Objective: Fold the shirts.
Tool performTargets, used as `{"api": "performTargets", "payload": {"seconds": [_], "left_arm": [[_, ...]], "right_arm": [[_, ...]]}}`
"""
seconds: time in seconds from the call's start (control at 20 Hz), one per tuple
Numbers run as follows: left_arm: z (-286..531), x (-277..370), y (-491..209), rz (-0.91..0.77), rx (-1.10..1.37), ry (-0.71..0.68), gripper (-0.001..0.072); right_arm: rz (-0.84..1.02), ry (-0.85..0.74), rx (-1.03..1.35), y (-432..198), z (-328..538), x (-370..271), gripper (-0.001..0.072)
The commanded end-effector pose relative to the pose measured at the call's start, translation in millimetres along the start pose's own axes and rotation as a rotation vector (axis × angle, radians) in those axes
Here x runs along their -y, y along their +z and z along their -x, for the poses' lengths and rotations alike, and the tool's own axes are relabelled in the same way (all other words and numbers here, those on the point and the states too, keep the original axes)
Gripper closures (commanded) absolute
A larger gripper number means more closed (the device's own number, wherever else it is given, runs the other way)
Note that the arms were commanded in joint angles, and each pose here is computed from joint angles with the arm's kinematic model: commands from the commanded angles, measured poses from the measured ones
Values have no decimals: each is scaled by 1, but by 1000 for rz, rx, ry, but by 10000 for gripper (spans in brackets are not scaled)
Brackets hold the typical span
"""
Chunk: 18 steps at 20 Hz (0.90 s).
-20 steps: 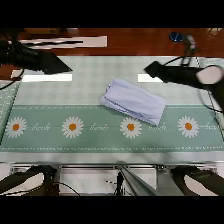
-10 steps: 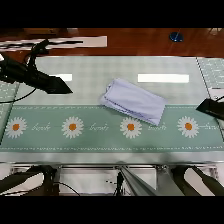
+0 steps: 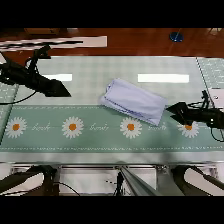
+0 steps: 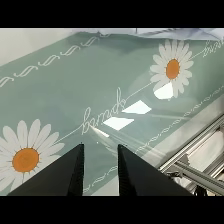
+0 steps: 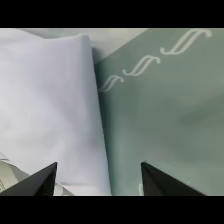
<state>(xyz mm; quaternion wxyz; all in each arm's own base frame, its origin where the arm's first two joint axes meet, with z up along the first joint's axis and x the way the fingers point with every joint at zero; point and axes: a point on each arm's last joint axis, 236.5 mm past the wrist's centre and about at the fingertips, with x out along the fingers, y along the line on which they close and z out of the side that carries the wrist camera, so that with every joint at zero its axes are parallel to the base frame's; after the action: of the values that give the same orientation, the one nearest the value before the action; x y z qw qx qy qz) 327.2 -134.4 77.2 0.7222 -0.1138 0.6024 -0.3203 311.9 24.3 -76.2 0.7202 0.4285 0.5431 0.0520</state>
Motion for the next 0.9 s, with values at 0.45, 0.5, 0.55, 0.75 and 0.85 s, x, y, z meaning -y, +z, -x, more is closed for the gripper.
{"api": "performTargets", "payload": {"seconds": [0.45,0.5,0.55,0.75,0.85], "left_arm": [[0,-1,0,17,0,4,430],[0,-1,0,16,0,4,430],[0,-1,0,16,0,4,430],[0,-4,7,1,29,15,430],[0,-6,12,2,50,23,430]], "right_arm": [[99,72,-17,-11,-62,-58,686],[135,108,-6,-4,-47,-73,686],[171,139,17,4,-29,-88,686],[272,195,188,38,81,-141,686],[240,115,286,50,139,-139,686]]}}
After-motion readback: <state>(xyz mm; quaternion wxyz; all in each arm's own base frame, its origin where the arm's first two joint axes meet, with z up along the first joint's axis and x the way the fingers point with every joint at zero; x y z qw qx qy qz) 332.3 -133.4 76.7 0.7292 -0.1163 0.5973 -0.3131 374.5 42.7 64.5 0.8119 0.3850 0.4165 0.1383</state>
